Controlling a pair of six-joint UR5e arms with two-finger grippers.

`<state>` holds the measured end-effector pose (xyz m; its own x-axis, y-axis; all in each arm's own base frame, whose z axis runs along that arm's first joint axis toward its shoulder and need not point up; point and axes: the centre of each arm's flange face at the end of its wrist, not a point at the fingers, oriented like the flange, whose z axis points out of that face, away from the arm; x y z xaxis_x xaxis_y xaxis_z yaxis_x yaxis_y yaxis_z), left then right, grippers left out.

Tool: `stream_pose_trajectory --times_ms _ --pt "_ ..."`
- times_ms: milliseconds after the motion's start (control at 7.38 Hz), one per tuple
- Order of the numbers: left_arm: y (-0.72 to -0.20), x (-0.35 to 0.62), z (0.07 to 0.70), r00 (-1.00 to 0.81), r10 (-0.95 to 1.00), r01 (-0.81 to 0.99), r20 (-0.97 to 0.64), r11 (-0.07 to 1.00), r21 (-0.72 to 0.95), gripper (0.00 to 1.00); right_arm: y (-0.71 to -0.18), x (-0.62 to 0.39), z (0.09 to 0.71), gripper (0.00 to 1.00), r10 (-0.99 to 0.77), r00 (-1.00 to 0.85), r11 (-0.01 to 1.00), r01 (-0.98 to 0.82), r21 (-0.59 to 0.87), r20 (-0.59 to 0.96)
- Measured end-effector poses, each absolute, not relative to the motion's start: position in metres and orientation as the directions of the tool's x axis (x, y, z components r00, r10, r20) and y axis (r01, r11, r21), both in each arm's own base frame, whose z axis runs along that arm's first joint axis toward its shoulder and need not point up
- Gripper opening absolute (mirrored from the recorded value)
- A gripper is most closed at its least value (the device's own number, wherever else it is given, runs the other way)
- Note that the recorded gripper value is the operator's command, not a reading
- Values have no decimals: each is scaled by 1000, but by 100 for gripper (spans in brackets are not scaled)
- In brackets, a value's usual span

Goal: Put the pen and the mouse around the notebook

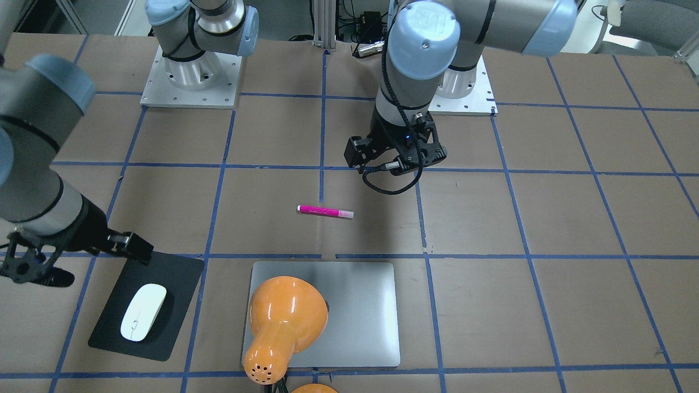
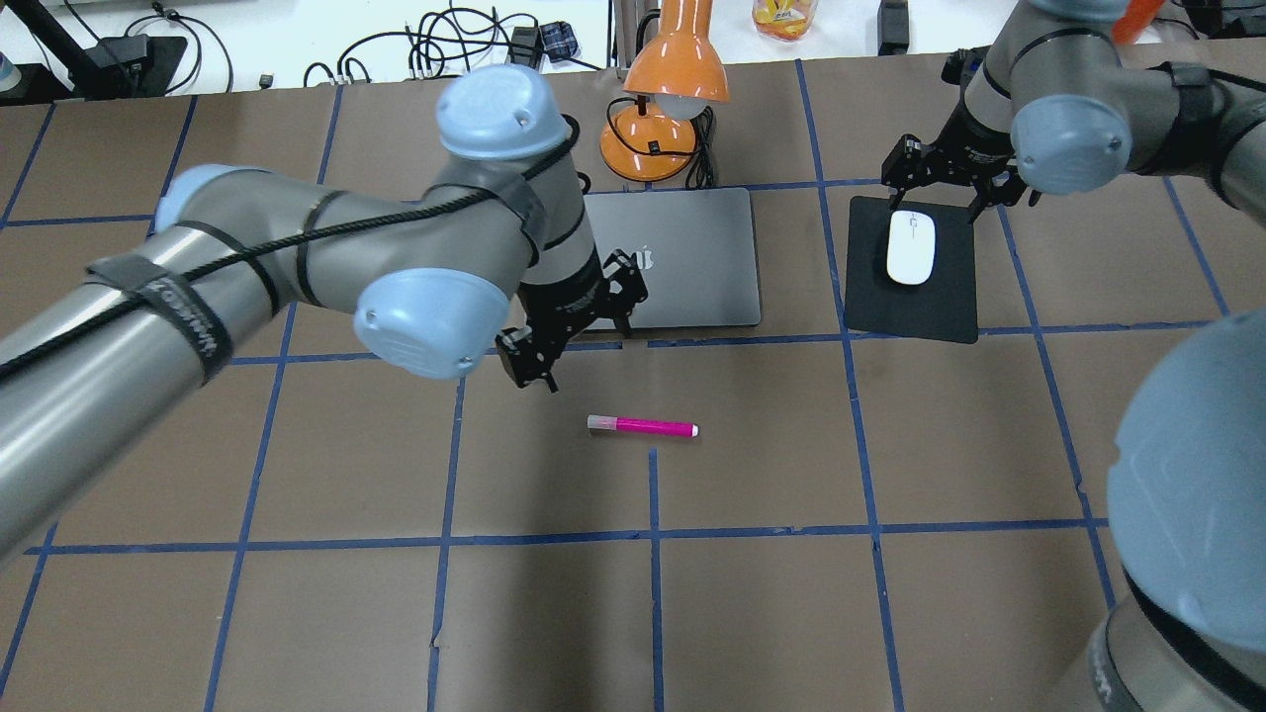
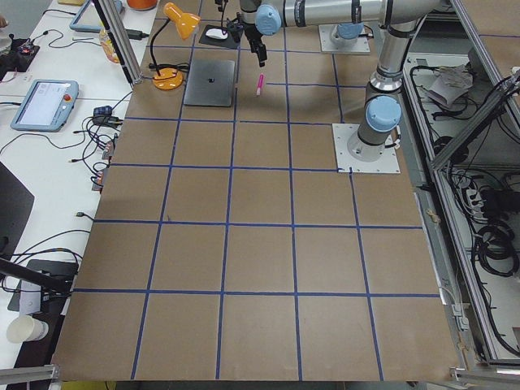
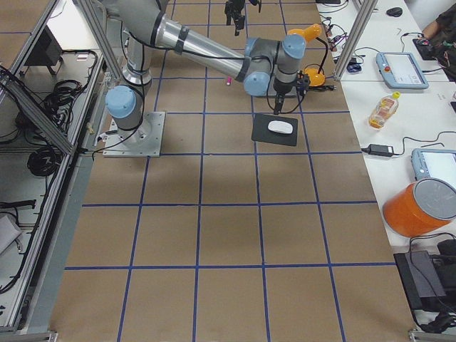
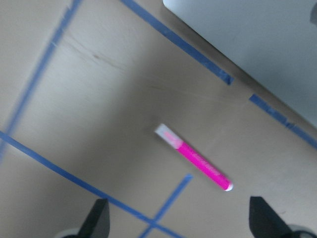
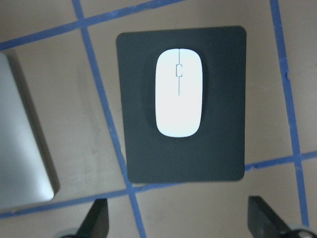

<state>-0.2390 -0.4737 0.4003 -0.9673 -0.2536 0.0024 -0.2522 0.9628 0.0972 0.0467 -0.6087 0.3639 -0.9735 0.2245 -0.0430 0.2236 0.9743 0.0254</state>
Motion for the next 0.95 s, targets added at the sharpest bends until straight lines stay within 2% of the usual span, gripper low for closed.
stream_pose_trajectory --times_ms 271,407,678,949 --pt "-473 -191 445 -999 -20 -19 37 1000 15 100 -565 94 408 100 225 -974 972 226 62 19" --pt "-475 -169 458 -998 36 36 44 999 -18 100 -549 110 423 100 215 -976 974 216 66 24" --pt "-483 -150 473 -998 54 52 37 997 -54 100 -518 117 461 100 214 -977 976 215 42 17" --pt "-496 -147 486 -999 28 26 36 998 -55 100 -484 116 486 100 205 -978 975 207 76 23"
